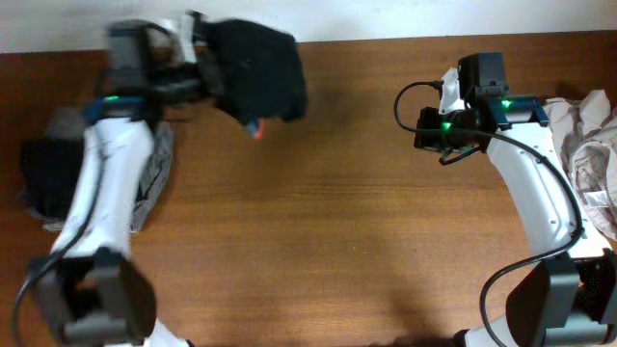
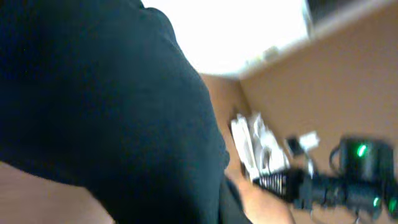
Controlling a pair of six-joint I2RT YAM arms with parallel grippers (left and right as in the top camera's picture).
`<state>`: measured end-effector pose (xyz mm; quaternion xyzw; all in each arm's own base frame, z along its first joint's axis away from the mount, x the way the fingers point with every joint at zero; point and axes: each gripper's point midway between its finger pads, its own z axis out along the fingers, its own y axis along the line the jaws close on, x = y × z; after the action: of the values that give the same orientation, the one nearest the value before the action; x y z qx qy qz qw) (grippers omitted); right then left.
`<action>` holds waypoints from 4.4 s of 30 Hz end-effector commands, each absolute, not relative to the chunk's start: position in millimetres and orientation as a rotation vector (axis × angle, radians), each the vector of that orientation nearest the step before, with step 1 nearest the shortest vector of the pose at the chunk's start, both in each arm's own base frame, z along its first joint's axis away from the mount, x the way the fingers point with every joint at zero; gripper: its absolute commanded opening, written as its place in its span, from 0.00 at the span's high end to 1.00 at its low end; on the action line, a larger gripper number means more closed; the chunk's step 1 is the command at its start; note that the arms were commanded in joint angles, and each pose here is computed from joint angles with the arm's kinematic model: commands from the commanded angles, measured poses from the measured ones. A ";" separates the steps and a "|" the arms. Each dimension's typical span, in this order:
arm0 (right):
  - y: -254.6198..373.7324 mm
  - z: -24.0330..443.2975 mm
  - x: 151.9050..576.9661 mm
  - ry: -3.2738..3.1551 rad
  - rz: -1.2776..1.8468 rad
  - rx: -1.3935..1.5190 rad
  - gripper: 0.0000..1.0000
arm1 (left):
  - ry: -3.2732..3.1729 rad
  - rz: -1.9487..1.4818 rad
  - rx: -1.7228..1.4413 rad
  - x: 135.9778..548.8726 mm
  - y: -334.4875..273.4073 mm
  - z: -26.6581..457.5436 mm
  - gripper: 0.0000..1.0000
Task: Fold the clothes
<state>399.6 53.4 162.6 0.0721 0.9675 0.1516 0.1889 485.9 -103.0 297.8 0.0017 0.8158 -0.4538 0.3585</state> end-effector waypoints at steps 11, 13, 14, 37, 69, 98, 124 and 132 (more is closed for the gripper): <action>53.2 161.1 397.7 2.733 0.410 0.186 0.96 | 1.969 -0.840 -0.551 475.9 109.5 313.3 1.00; 53.2 161.2 397.7 2.733 0.411 0.186 0.96 | 1.982 -0.784 -0.624 468.4 130.9 303.8 1.00; 53.2 161.1 397.6 2.733 0.411 0.186 0.96 | 1.993 -0.751 -0.650 465.5 138.8 299.0 1.00; 52.6 157.1 387.9 2.776 0.409 0.198 0.96 | 2.156 -0.631 -1.142 369.7 216.8 117.0 1.00; 52.7 157.6 389.0 2.771 0.405 0.170 0.96 | 2.062 -0.179 -0.637 341.4 201.9 252.8 0.78; 53.3 149.3 362.0 2.886 0.414 0.195 0.96 | 2.518 0.151 -0.837 383.7 236.1 50.6 0.89; 16.0 392.8 330.6 2.255 0.095 0.011 0.50 | 2.242 -0.092 0.564 369.3 -88.3 322.3 0.21; 9.8 413.1 295.0 2.201 0.063 0.029 0.28 | 2.236 -0.086 0.601 366.1 -100.2 321.9 0.01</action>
<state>306.8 14.1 400.2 0.0047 0.9011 0.0350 0.4321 365.0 -104.8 324.7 0.2359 0.8828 -0.0518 0.4029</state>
